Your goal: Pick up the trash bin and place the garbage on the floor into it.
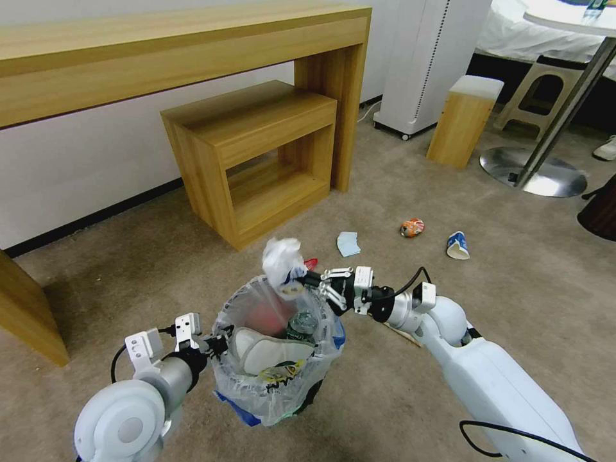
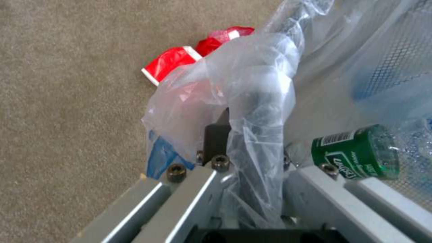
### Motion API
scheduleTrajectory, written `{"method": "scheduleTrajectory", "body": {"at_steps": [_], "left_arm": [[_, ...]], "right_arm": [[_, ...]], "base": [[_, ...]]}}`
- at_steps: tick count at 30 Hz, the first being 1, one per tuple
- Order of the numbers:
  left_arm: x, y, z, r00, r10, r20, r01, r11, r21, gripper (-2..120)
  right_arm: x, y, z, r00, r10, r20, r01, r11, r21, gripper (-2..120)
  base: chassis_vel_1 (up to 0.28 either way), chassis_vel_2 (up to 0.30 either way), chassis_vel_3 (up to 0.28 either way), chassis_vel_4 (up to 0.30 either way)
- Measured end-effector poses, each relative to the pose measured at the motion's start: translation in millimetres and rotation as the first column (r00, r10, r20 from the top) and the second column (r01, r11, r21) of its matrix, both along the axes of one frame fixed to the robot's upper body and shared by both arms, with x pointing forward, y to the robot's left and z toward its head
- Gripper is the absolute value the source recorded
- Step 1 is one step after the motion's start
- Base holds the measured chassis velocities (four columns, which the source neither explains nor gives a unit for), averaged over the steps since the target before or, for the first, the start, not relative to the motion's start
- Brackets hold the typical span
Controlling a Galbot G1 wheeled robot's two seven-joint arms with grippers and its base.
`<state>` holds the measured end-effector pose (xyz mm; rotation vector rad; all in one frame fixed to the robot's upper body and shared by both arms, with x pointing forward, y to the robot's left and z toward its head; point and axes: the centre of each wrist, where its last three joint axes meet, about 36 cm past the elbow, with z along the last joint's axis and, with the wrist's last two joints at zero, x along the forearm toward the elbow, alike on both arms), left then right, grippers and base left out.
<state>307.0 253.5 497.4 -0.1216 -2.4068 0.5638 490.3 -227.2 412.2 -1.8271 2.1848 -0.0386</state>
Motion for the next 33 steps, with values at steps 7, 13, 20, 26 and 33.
{"method": "scheduleTrajectory", "body": {"at_steps": [7, 13, 20, 26, 33], "left_arm": [[-1, 0, 4, 1.0, -0.002, 0.011, 0.002, 1.0, -0.012, 0], [-3, -2, 8, 1.0, -0.004, 0.018, 0.004, 1.0, -0.02, 0], [-4, -2, 9, 1.0, -0.003, 0.02, 0.003, 1.0, -0.023, 0], [-3, 0, 9, 1.0, 0.006, 0.023, -0.006, 1.0, -0.019, 0], [-1, 7, 13, 0.999, 0.021, 0.035, -0.02, 1.0, -0.01, 0]], "right_arm": [[4, -2, -13, 1.0, 0.019, 0.002, -0.019, 0.998, -0.052, 0], [0, -5, -17, 1.0, 0.027, -0.006, -0.027, 0.997, -0.067, 3], [-4, -9, -16, 0.999, 0.035, -0.006, -0.035, 0.997, -0.075, 25], [-9, -17, -7, 0.999, 0.034, 0.009, -0.033, 0.996, -0.082, 52], [-15, -28, 9, 0.999, 0.03, 0.037, -0.027, 0.997, -0.074, 76]], "base": [[0.0, 0.0, 0.0, 0.0], [0.0, 0.0, 0.0, 0.0], [0.0, 0.0, 0.0, 0.0], [0.0, 0.0, 0.0, 0.0], [0.0, 0.0, 0.0, 0.0]]}}
